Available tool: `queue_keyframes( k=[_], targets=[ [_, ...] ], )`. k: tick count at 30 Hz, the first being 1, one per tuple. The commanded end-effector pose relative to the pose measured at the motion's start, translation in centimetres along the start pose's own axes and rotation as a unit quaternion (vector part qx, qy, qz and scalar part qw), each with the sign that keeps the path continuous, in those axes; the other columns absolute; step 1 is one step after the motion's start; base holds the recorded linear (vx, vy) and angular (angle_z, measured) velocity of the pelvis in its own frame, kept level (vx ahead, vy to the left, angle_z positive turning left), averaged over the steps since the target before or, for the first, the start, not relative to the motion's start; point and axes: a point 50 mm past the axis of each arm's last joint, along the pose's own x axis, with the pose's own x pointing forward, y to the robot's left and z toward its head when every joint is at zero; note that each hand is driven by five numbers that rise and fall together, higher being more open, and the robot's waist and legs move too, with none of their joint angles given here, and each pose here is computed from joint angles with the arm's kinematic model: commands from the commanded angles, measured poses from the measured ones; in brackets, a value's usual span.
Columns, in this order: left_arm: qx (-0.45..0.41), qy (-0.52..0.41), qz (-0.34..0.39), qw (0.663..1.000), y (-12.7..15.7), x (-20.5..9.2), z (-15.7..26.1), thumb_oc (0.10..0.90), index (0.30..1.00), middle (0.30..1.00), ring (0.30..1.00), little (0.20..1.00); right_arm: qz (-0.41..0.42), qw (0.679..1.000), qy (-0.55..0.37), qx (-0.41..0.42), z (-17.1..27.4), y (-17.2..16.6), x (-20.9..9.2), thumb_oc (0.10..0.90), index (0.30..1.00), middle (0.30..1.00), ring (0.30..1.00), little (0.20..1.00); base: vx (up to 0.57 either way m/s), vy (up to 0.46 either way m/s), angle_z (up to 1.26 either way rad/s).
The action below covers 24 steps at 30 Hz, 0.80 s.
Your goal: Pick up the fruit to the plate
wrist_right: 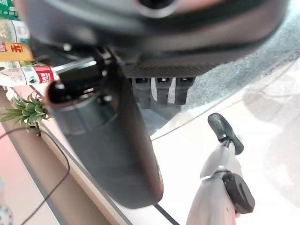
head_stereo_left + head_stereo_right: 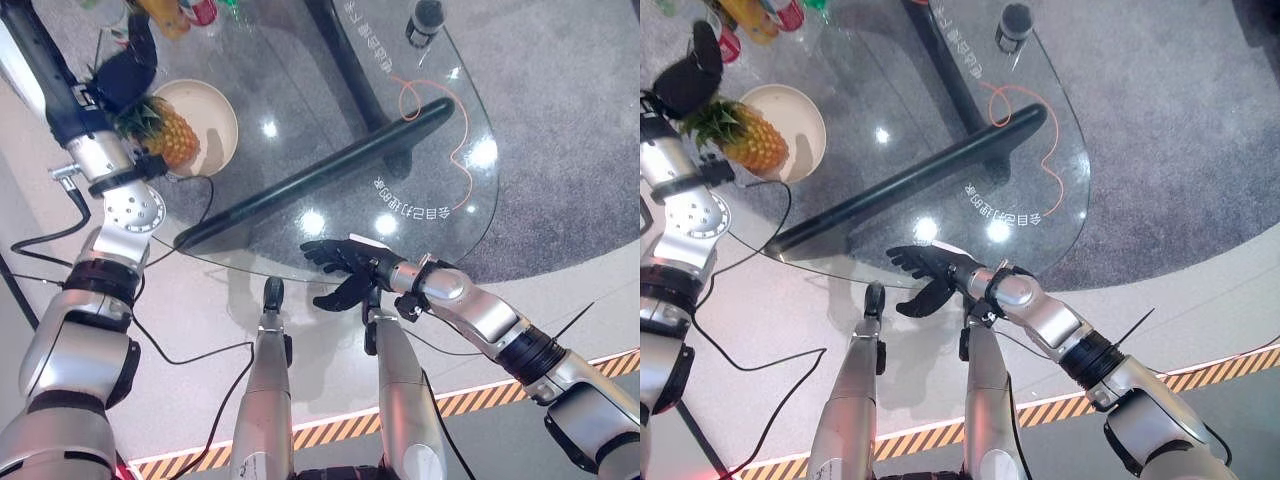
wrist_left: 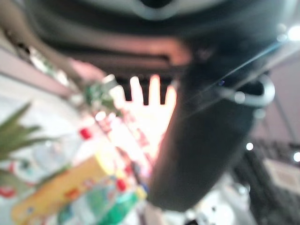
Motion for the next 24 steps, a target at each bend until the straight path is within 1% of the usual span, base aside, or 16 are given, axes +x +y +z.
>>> queue_keyframes(
  k=[1, 7, 14, 17, 19, 21, 22, 24],
  targets=[
    [-0.094, -0.059, 0.064, 0.992, 2.6, 1.5, 2.1, 0.800, 0.900, 0.900, 0.900, 0.900, 0.028, 0.997, -0.070, 0.004, 1.5, 1.1, -1.1, 0.800, 0.900, 0.900, 0.900, 0.900, -0.04, -0.089, 0.00],
    [-0.153, -0.006, 0.078, 0.985, 3.9, -2.6, 0.2, 0.800, 0.900, 0.900, 0.900, 0.900, 0.029, 0.998, -0.044, 0.033, -2.1, 1.9, -2.2, 0.800, 0.900, 0.900, 0.900, 0.900, -0.05, -0.111, -0.01],
    [-0.178, 0.091, 0.031, 0.979, 4.1, -7.3, -1.9, 0.800, 0.900, 0.900, 0.900, 0.900, 0.000, 0.995, 0.001, 0.097, -6.7, 3.0, -3.9, 0.800, 0.900, 0.900, 0.900, 0.900, -0.01, -0.136, 0.06],
    [-0.179, 0.156, -0.005, 0.971, 3.8, -10.8, -2.9, 0.800, 0.900, 0.900, 0.900, 0.900, -0.009, 0.991, 0.030, 0.127, -9.2, 4.4, -4.9, 0.800, 0.900, 0.900, 0.900, 0.900, 0.04, -0.102, 0.12],
    [-0.189, 0.214, -0.020, 0.958, 3.7, -13.5, -3.5, 0.800, 0.900, 0.900, 0.900, 0.900, -0.020, 0.987, 0.056, 0.148, -11.1, 5.5, -5.7, 0.800, 0.900, 0.900, 0.900, 0.900, 0.03, -0.104, 0.06],
    [-0.196, 0.278, -0.038, 0.940, 3.6, -16.2, -4.3, 0.800, 0.900, 0.900, 0.900, 0.900, -0.032, 0.982, 0.080, 0.166, -12.6, 6.3, -6.2, 0.800, 0.900, 0.900, 0.900, 0.900, 0.02, -0.080, 0.03],
    [-0.194, 0.296, -0.046, 0.934, 3.5, -17.2, -4.5, 0.800, 0.900, 0.900, 0.900, 0.900, -0.037, 0.980, 0.088, 0.175, -13.1, 6.6, -6.4, 0.800, 0.900, 0.900, 0.900, 0.900, 0.03, -0.079, 0.03],
    [-0.189, 0.358, -0.059, 0.912, 3.5, -20.3, -4.9, 0.800, 0.900, 0.900, 0.900, 0.900, -0.058, 0.970, 0.119, 0.204, -14.8, 7.5, -7.1, 0.800, 0.900, 0.900, 0.900, 0.900, 0.03, -0.077, 0.05]
  ],
)
